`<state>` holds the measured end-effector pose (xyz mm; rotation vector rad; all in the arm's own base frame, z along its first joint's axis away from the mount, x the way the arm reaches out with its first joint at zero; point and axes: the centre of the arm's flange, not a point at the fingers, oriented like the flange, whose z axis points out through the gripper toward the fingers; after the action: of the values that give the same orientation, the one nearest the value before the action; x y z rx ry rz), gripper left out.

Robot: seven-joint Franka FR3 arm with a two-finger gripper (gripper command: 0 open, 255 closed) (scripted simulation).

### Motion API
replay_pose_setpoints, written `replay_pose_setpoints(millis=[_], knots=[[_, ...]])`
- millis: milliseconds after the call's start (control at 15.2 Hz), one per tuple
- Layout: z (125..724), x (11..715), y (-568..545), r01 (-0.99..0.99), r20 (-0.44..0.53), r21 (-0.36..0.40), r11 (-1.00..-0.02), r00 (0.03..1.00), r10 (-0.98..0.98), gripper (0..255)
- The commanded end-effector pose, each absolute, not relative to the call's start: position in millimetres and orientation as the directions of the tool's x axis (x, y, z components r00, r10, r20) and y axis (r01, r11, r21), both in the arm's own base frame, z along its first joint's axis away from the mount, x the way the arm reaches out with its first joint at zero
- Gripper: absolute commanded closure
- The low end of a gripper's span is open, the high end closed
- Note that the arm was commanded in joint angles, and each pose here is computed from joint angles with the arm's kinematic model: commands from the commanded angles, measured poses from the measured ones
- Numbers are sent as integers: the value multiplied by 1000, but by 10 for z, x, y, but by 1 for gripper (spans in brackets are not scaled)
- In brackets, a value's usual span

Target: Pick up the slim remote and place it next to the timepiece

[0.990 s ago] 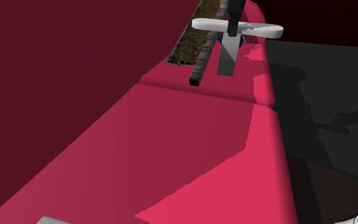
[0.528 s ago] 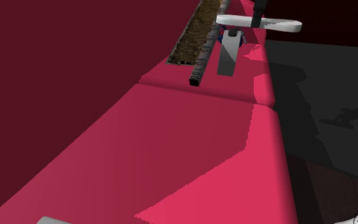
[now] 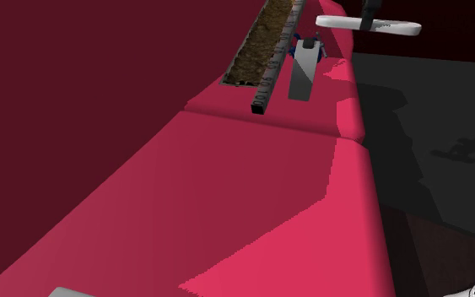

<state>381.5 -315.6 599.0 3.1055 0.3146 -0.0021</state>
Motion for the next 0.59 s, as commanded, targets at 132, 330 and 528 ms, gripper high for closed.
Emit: replay_pose_setpoints(millis=[132,330,528], knots=[[5947,3703,-3494,202,-3,20,-979,979,202,255],[5789,3703,-3494,202,-3,20,-979,979,202,255],[5631,3703,-3494,202,-3,20,-979,979,202,255]])
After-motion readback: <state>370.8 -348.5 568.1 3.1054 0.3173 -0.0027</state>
